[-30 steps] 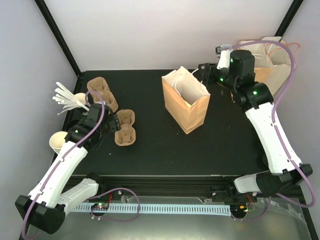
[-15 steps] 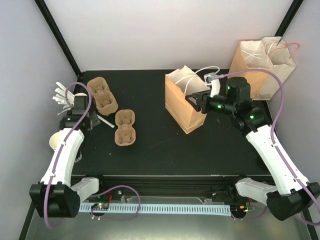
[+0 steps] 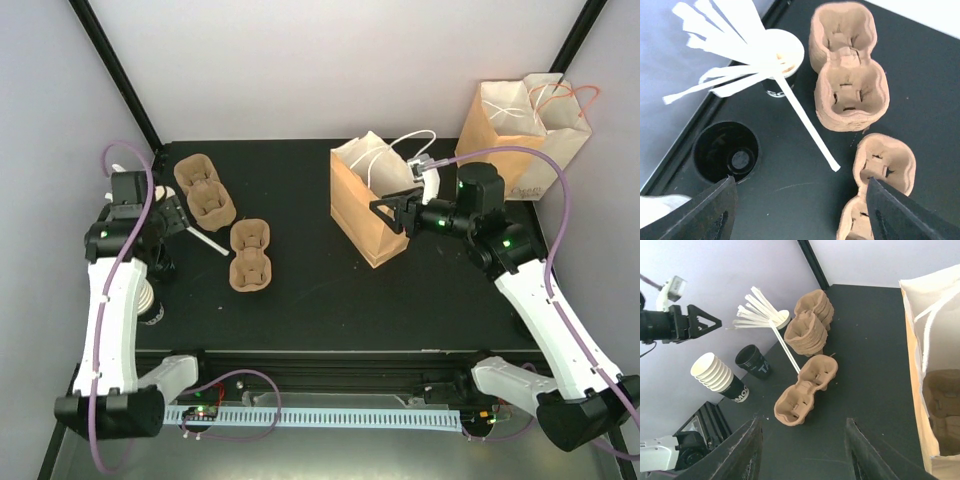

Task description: Pack the takeout coffee

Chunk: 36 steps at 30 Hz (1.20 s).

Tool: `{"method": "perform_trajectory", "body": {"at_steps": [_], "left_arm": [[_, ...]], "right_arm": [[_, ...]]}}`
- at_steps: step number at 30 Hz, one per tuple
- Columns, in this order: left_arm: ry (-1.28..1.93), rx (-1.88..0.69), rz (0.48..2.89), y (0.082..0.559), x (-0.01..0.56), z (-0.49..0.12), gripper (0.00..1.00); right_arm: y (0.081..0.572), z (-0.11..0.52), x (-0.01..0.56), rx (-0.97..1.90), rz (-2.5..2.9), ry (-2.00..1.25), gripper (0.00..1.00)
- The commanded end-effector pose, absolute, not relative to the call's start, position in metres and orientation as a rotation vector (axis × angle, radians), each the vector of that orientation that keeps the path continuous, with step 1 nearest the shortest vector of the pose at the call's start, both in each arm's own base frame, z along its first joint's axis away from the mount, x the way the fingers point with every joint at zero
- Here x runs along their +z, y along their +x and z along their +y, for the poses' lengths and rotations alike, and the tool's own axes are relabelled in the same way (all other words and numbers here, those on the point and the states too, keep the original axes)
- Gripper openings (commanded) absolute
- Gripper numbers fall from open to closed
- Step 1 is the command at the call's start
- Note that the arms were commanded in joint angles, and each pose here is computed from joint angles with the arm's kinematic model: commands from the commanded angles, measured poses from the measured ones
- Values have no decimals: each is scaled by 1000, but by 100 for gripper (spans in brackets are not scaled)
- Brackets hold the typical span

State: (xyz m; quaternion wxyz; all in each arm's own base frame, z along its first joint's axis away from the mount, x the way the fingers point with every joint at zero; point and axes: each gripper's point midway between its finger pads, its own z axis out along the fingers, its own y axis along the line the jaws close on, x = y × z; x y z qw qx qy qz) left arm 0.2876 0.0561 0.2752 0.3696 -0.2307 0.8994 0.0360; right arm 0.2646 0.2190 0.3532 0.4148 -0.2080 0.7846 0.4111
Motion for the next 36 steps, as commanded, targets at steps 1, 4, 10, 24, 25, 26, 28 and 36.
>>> {"method": "perform_trajectory", "body": {"at_steps": [1,4,10,24,25,26,28,36], "left_arm": [[-666,211,2241,243,305,72,76],[-859,338,2164,216,319,95,86],[-1095,254,2199,202,292,106,84],[-1471,129,2041,207,230,127,65],[-1471,130,2035,209,228,128,64],[-1474,137,2030,210,226,130,63],[-1476,164,2020,212,223,135,63],[-1470,243,2053,219,213,146,49]], "right_arm": [[253,224,369,1094,1893,-556,48],[249,226,368,1127,1889,-564,48],[239,229,362,1194,1913,-584,48],[226,228,366,1226,1925,-596,48],[226,227,365,1219,1929,-592,48],[226,227,365,1217,1931,-591,48],[226,226,365,1217,1937,-588,48],[221,228,375,1236,1904,-619,48]]}}
